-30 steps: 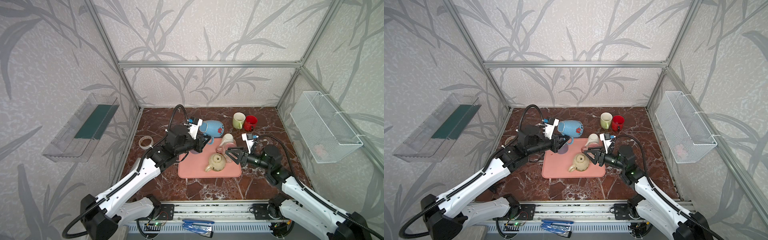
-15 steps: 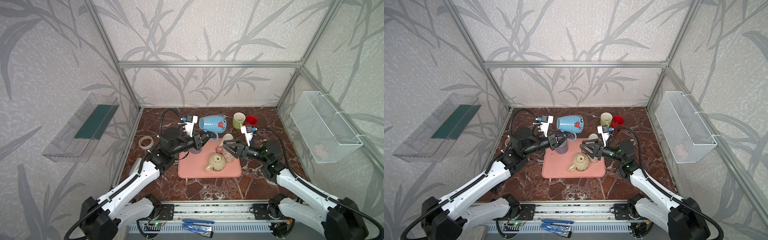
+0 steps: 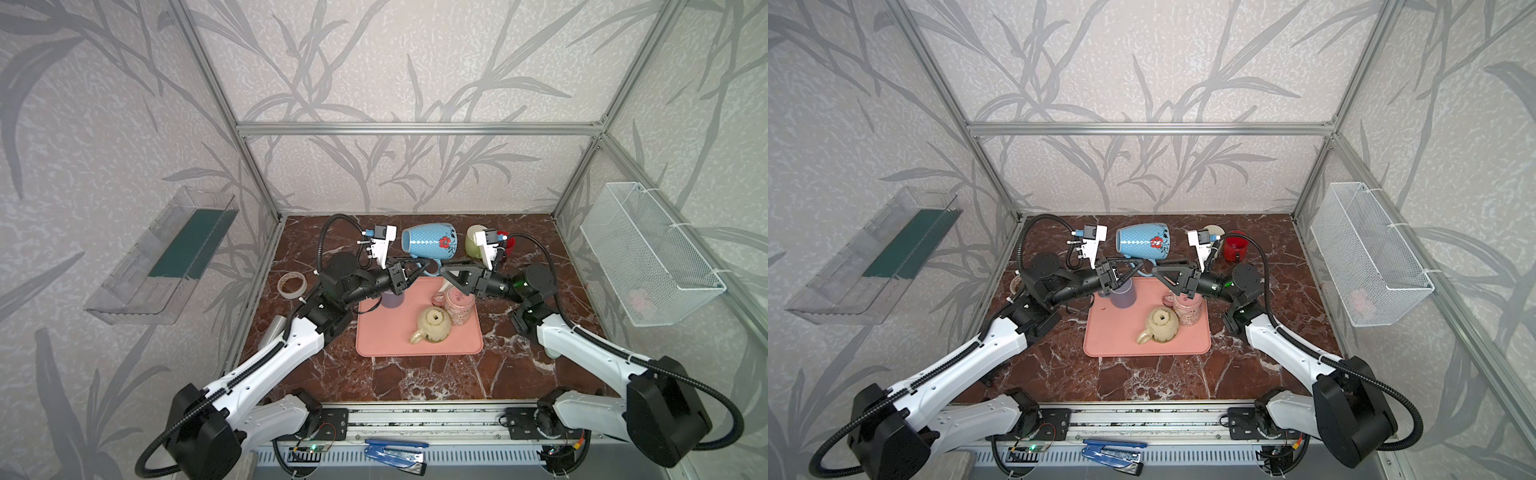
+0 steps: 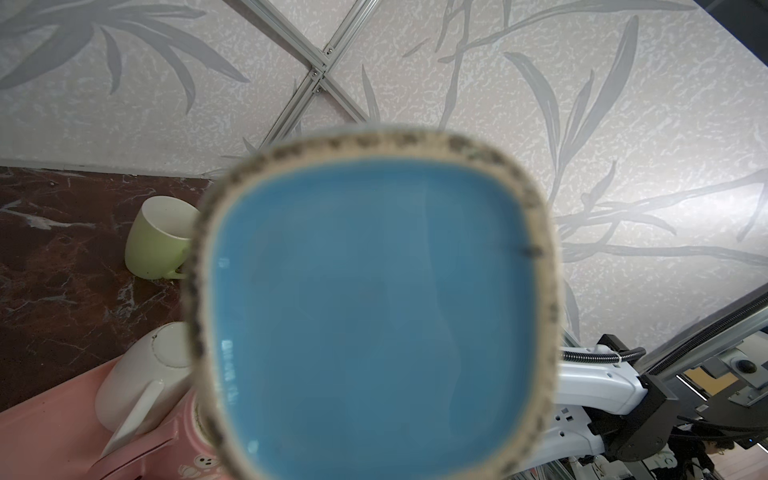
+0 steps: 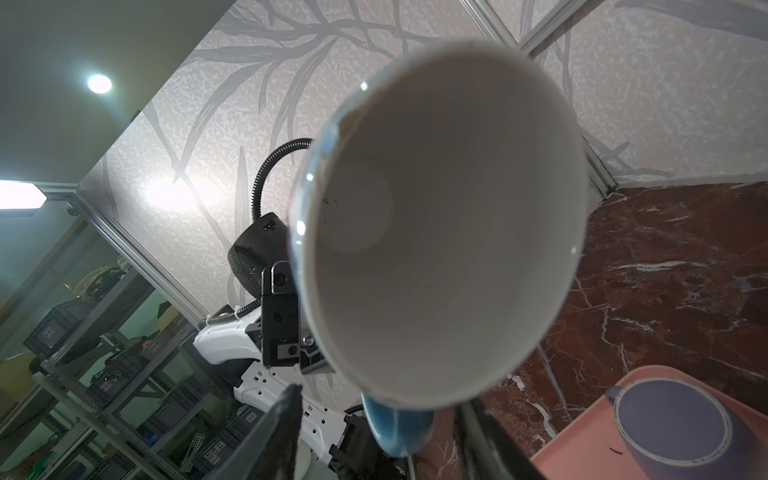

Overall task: Turn the mug right side up
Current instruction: 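Hold the blue mug sideways with the left gripper while the right gripper grips its rim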

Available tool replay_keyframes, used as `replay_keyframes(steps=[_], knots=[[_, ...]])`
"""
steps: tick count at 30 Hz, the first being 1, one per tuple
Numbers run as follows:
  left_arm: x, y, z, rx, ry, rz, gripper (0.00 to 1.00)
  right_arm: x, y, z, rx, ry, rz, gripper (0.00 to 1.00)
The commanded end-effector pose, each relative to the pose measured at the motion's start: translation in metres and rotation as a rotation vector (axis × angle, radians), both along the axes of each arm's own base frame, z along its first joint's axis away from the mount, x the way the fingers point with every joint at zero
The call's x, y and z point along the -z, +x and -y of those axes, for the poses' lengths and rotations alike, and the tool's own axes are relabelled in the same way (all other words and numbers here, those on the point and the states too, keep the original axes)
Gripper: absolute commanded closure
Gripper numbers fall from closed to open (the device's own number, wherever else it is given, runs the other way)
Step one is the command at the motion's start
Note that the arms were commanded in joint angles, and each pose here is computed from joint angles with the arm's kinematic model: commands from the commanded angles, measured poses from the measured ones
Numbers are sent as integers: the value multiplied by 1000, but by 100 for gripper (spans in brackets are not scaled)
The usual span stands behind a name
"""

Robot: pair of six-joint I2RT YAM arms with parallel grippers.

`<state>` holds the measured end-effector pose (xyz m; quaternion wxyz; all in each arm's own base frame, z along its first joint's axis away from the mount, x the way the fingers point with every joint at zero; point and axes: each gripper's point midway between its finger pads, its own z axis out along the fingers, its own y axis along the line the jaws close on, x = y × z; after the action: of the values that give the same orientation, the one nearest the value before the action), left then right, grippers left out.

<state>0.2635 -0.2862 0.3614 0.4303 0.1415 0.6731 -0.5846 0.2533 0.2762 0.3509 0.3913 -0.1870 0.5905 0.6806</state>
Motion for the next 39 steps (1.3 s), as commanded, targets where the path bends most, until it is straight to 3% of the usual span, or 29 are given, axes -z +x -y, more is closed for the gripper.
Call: replay_keyframes(steps=[1,16,22,26,31,39], knots=[[-47,-8,-2,27,-98,139,100,-26,-2,1,-15,46,76,46],[-38,0,8,59,-124,115,100,-37,13,-1,0,117,76,69],[-29,1,11,74,-144,85,100,-41,18,4,29,134,82,82],[-21,4,14,76,-139,70,100,-41,20,3,29,143,79,100],[-16,4,12,62,-126,60,100,-37,22,3,34,137,61,100],[2,10,4,-17,-42,27,61,-16,23,7,83,83,43,100]])
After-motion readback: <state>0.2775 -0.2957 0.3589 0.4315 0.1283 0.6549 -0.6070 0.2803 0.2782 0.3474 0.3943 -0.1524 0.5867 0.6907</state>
